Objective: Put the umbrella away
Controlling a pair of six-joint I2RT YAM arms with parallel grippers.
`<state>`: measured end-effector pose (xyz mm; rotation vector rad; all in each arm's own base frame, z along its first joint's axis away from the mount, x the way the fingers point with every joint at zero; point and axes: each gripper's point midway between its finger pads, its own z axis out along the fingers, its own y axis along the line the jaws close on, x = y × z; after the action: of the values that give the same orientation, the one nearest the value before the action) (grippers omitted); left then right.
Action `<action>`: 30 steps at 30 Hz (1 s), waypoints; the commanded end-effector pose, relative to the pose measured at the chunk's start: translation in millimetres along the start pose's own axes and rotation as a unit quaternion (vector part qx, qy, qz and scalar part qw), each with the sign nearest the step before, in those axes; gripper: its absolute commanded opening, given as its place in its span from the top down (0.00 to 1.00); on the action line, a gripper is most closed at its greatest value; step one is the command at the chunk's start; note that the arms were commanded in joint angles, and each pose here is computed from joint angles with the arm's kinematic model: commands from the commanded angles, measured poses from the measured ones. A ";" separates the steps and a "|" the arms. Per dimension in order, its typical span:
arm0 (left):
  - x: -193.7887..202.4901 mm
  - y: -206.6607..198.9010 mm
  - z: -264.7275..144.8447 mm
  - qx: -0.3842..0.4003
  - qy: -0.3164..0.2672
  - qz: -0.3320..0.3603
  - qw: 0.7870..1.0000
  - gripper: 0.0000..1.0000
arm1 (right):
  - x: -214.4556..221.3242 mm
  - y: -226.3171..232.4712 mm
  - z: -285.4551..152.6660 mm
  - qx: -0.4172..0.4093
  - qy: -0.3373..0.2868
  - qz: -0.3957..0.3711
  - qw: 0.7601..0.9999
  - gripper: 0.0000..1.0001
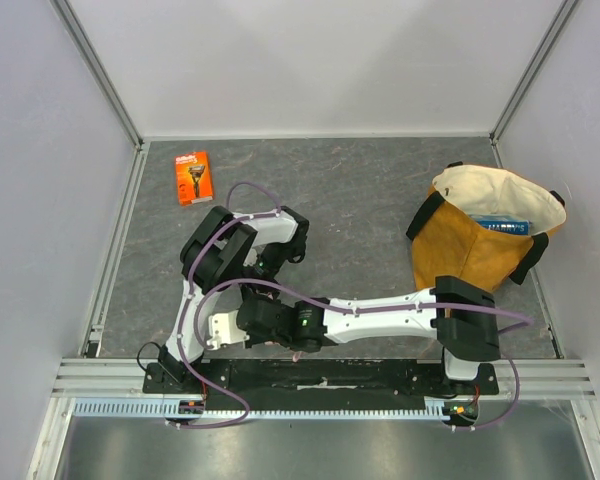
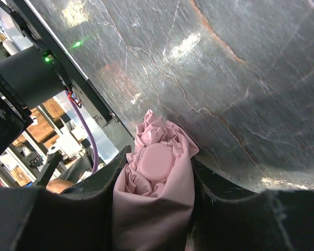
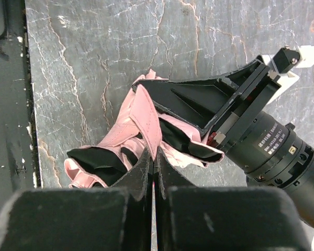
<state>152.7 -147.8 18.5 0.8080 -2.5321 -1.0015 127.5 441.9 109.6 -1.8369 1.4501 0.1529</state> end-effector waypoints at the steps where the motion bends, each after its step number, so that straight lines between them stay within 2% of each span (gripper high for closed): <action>1: -33.5 -153.1 -36.9 0.267 -0.021 -0.139 0.953 0.98 | -123.9 -50.0 -34.9 0.102 -0.209 0.065 0.970 1.00; 3: -34.5 -160.4 -38.0 0.279 -0.019 -0.144 0.949 0.98 | -129.5 -54.9 -42.0 0.107 -0.222 0.080 0.966 1.00; 5: -35.8 -171.6 -39.5 0.296 -0.014 -0.147 0.944 0.98 | -135.4 -44.5 -39.5 0.080 -0.224 0.061 0.969 1.00; 9: -39.2 -185.3 -44.0 0.301 -0.008 -0.160 0.940 0.98 | -120.9 -12.6 -11.9 0.064 -0.158 -0.030 0.985 1.00; 11: -34.1 -199.6 -39.5 0.315 0.015 -0.155 0.936 0.98 | -118.6 4.0 -4.0 0.053 -0.145 -0.066 0.986 1.00; 13: -33.5 -198.2 -31.2 0.305 0.011 -0.163 0.938 0.98 | -112.6 22.8 5.5 0.030 -0.128 -0.088 0.987 1.00; 19: -31.5 -201.5 -25.8 0.352 0.021 -0.172 0.920 0.98 | -88.4 54.8 13.7 0.016 -0.066 -0.172 0.983 1.00; 27: -27.8 -214.7 -31.7 0.389 0.032 -0.181 0.903 0.98 | -81.6 63.9 17.2 0.009 -0.057 -0.144 0.988 1.00; 30: -18.3 -218.7 -35.4 0.395 0.058 -0.171 0.901 0.98 | -81.5 47.3 13.3 0.011 -0.067 -0.093 0.993 1.00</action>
<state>118.1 -129.5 13.4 0.8760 -2.3900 -1.0983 91.8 462.3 88.8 -2.0278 1.1881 -0.1669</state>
